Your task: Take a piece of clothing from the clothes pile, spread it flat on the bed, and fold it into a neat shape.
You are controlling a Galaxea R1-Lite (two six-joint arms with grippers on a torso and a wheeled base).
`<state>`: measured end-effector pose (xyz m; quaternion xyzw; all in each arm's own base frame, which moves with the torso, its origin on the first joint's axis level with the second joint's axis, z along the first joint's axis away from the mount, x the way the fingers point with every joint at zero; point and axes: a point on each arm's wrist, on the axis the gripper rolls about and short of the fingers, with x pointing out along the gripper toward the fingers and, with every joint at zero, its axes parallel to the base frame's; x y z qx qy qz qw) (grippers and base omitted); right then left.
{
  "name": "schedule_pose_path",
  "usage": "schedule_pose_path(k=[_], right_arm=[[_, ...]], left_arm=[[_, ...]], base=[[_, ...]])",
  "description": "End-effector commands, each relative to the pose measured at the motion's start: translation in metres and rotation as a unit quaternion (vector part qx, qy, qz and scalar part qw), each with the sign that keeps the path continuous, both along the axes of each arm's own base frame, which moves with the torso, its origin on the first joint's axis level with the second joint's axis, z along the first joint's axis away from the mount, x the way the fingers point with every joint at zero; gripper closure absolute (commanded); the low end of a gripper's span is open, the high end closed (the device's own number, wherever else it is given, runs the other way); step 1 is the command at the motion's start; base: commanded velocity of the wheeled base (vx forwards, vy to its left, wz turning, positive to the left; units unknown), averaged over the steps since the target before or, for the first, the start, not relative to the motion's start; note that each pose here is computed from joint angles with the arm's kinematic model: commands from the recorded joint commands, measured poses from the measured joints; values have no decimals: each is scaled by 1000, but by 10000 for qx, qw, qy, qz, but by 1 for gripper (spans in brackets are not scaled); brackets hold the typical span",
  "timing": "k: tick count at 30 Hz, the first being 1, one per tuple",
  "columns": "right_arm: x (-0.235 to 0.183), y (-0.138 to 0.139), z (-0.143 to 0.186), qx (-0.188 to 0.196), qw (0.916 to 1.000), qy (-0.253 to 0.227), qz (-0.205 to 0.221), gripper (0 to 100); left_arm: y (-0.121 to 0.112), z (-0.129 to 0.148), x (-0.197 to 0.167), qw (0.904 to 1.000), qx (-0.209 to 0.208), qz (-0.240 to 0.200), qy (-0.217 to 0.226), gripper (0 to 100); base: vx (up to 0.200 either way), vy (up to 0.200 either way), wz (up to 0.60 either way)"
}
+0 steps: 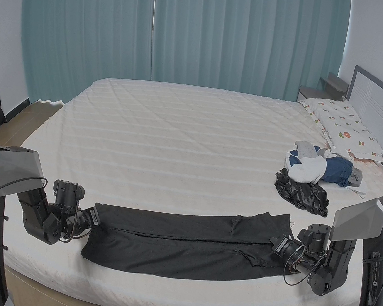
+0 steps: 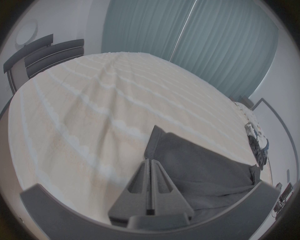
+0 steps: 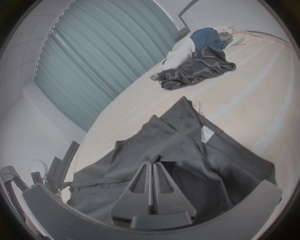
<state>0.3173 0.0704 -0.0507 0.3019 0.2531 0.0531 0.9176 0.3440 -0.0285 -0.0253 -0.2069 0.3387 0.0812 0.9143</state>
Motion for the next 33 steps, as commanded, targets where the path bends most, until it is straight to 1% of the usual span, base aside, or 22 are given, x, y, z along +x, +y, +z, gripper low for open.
schedule_pose_path(k=[1, 13, 14, 15, 18, 20, 22, 24, 25, 29, 32, 33], right_arm=[[-4, -1, -14, -90, 9998, 196, 22, 100], [-3, -1, -14, -93, 9998, 164, 3, 100], [-2, -1, -14, -85, 9998, 158, 0, 100], [-2, -1, -14, -83, 9999, 151, 0, 0], [-2, -2, -6, -65, 9999, 54, -67, 0], [-1, -6, 12, -10, 9998, -169, -132, 0], [-5, -14, 29, 53, 9993, -311, -213, 0], [-5, -18, 34, 56, 9989, -373, -263, 0], [-4, -26, 43, 74, 9980, -511, -376, 0], [1, -41, 54, 123, 9964, -642, -539, 0], [3, -44, 54, 157, 9963, -660, -531, 0], [6, -46, 53, 186, 9961, -678, -532, 0]], left_arm=[[-3, -10, -5, 9998, 39, -58, 188, 100], [-4, -11, -5, 9997, 51, -43, 217, 100], [-4, -11, -4, 9998, 56, -38, 209, 0], [-4, -11, -5, 9998, 61, -32, 208, 0], [-3, -9, -5, 9998, 59, -24, 193, 0], [-2, -4, -12, 9996, 77, -35, 262, 0], [-2, 9, -16, 9996, 109, -65, 239, 0], [-1, 13, -17, 9996, 121, -60, 247, 0], [3, 27, -19, 9997, 123, -4, 218, 0], [9, 43, -14, 9998, 39, 95, 143, 0], [11, 44, -9, 9998, -40, 170, 73, 0], [11, 47, -5, 9994, -175, 284, -29, 0]], base=[[0, 0, 0], [0, 0, 0], [0, 0, 0], [0, 0, 0], [0, 0, 0], [0, 0, 0], [0, 0, 0], [0, 0, 0], [0, 0, 0], [0, 0, 0], [0, 0, 0], [0, 0, 0]])
